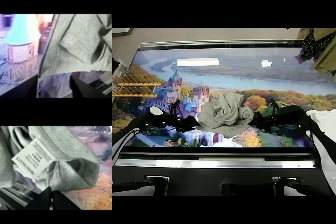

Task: Fold the clothes and pants, and hang the long-sleeved shirts on hangers.

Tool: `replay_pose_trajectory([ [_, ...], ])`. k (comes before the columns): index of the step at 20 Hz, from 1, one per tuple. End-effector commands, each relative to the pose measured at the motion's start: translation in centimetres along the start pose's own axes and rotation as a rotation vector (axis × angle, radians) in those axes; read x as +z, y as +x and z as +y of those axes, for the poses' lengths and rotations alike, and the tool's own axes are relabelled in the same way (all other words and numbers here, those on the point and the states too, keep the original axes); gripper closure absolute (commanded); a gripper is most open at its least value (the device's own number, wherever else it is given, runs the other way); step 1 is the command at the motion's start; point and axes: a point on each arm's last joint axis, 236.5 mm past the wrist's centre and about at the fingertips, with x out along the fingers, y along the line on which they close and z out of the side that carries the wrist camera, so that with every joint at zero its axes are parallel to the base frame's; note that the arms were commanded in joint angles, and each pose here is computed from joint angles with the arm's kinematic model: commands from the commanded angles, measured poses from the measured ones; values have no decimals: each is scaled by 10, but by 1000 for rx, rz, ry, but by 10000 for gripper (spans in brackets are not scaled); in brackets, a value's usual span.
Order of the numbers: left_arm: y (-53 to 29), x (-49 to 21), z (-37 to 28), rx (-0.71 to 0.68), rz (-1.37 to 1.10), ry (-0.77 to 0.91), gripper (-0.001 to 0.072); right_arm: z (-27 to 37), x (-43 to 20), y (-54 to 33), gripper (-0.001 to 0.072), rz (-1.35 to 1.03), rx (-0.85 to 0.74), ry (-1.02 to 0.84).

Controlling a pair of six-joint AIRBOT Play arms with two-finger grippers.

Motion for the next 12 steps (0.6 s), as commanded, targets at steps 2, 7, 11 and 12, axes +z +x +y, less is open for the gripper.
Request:
replay_pose_trajectory([
  [2,13,3,3,17,-12,2,417,17,1,-15,680,-46,18,-48],
  [7,13,6,-5,11,-17,22,690,32,1,-30,680,-87,35,-93],
  [11,-31,42,-54,-47,-117,139,692,65,4,-60,680,-182,65,-250],
  [12,-55,55,-75,-69,-166,189,692,85,8,-78,680,-235,79,-327],
])
